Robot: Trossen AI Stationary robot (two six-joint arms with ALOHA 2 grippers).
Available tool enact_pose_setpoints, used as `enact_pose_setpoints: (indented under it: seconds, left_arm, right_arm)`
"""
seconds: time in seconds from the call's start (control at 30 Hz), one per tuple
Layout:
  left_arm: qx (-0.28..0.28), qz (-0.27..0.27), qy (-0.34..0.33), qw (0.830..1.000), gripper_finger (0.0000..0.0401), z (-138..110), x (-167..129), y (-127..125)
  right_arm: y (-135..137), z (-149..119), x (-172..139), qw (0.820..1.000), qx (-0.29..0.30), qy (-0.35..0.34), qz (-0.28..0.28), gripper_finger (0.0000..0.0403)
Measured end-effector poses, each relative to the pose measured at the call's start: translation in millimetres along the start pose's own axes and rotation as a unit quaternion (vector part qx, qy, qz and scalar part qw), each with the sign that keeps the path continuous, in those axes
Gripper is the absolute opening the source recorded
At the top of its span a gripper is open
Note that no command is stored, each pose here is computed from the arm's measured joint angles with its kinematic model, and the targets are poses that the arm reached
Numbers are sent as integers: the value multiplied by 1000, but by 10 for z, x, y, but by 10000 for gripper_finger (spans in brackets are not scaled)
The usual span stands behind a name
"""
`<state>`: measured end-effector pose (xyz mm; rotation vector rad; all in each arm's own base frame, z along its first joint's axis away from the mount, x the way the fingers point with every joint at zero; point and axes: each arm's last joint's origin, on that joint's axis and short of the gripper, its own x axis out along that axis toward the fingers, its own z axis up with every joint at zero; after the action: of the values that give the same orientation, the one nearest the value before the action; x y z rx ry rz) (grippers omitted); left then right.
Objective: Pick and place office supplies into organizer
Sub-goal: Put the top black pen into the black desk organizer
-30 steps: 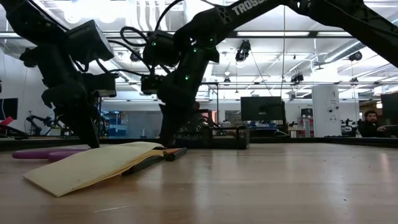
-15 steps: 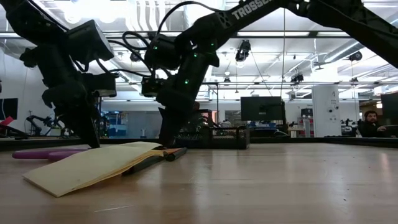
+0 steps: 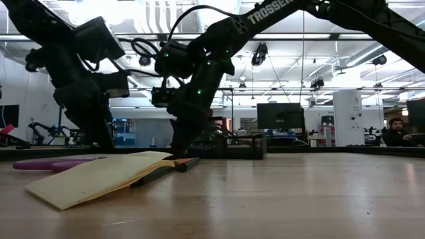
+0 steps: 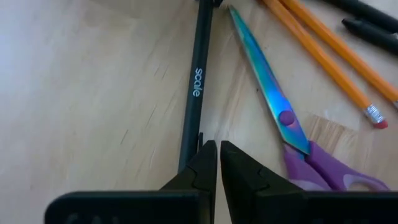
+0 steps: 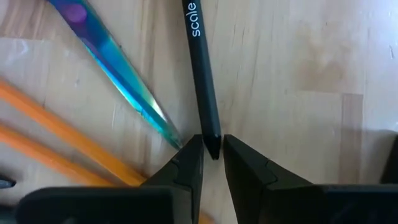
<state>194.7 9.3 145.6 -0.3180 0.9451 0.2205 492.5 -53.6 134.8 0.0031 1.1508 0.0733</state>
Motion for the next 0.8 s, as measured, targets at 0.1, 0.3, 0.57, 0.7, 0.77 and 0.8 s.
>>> enact_pose_setpoints:
  seconds: [0.1, 0.3, 0.57, 0.7, 0.77, 0.8]
  left_arm:
    - [0, 0, 1, 1000, 6, 3, -2, -1]
    - [5, 10, 26, 1000, 6, -49, -17, 18]
    - [5, 3, 3, 1000, 6, -69, -189, 29]
    - [13, 8, -17, 1000, 6, -92, -241, 47]
    - [25, 26, -32, 999, 6, -80, -268, 57]
    - [35, 38, -39, 998, 6, -76, -283, 65]
  right_arm:
    - [0, -7, 14, 1000, 1, -1, 0, 54]
    - [-6, -11, 18, 1000, 2, -1, 0, 43]
    - [-8, -18, 23, 1000, 0, 1, -1, 9]
    - [-8, -19, 23, 1000, -2, 1, -1, 8]
    - [-8, -20, 24, 1000, -3, 1, -1, 8]
    - [-8, -20, 24, 1000, -3, 2, -1, 8]
